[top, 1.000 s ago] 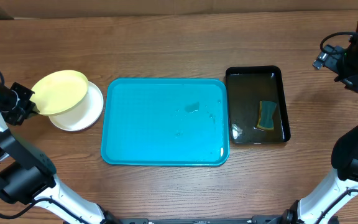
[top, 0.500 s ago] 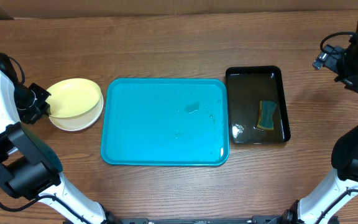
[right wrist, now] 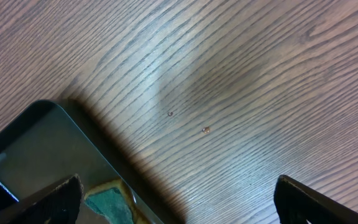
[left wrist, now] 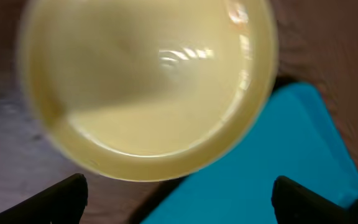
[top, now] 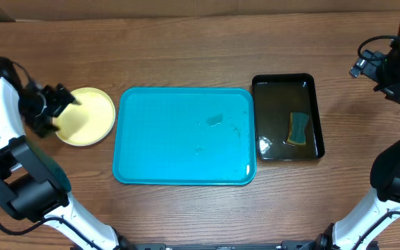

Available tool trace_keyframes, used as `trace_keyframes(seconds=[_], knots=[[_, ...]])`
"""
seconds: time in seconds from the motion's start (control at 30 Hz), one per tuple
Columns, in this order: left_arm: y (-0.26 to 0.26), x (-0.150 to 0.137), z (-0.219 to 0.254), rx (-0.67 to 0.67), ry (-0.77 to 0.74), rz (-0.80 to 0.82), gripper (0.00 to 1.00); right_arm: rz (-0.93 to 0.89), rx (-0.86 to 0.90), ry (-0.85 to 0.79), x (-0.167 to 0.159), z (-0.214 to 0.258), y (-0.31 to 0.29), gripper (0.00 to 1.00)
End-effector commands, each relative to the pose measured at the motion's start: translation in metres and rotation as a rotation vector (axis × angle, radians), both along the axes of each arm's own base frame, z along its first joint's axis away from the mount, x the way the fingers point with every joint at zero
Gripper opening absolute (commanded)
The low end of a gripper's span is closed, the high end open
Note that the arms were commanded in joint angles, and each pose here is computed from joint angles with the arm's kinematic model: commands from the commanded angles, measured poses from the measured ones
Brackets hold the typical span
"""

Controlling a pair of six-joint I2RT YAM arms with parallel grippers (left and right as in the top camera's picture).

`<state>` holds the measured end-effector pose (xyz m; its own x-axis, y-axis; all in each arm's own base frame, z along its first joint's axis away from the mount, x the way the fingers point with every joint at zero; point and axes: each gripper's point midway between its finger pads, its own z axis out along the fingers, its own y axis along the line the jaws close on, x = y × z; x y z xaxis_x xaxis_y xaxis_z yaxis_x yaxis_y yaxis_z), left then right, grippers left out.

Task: Clean dirty plates on tray and stack at the side
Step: 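Release the yellow plate and raise the left gripper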

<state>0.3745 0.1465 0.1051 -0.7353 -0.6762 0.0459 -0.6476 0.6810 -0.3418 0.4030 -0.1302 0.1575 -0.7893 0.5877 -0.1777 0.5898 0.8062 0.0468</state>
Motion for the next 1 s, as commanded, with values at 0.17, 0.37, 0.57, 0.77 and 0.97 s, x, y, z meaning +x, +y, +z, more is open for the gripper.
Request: trace_keyframes(seconds=[0.17, 0.37, 0.57, 0.77, 0.97], knots=[[-0.076, 0.024, 0.004, -0.097, -0.095, -0.269, 1.0, -0.001, -0.013, -0.03, 0.003, 0.01, -0.003, 1.0], [-0.093, 0.026, 0.0, -0.06, -0.062, -0.299, 1.0, -0.001, -0.013, -0.03, 0.003, 0.01, -0.003, 1.0], [-0.101, 0.027, 0.0, -0.061, -0.062, -0.319, 1.0, -0.001, -0.013, -0.03, 0.003, 0.01, -0.003, 1.0], [-0.101, 0.027, 0.0, -0.061, -0.062, -0.319, 1.0, -0.001, -0.013, -0.03, 0.003, 0.01, -0.003, 1.0], [-0.101, 0.027, 0.0, -0.061, -0.061, -0.319, 1.0, -0.001, -0.012, -0.027, 0.003, 0.008, -0.003, 1.0]])
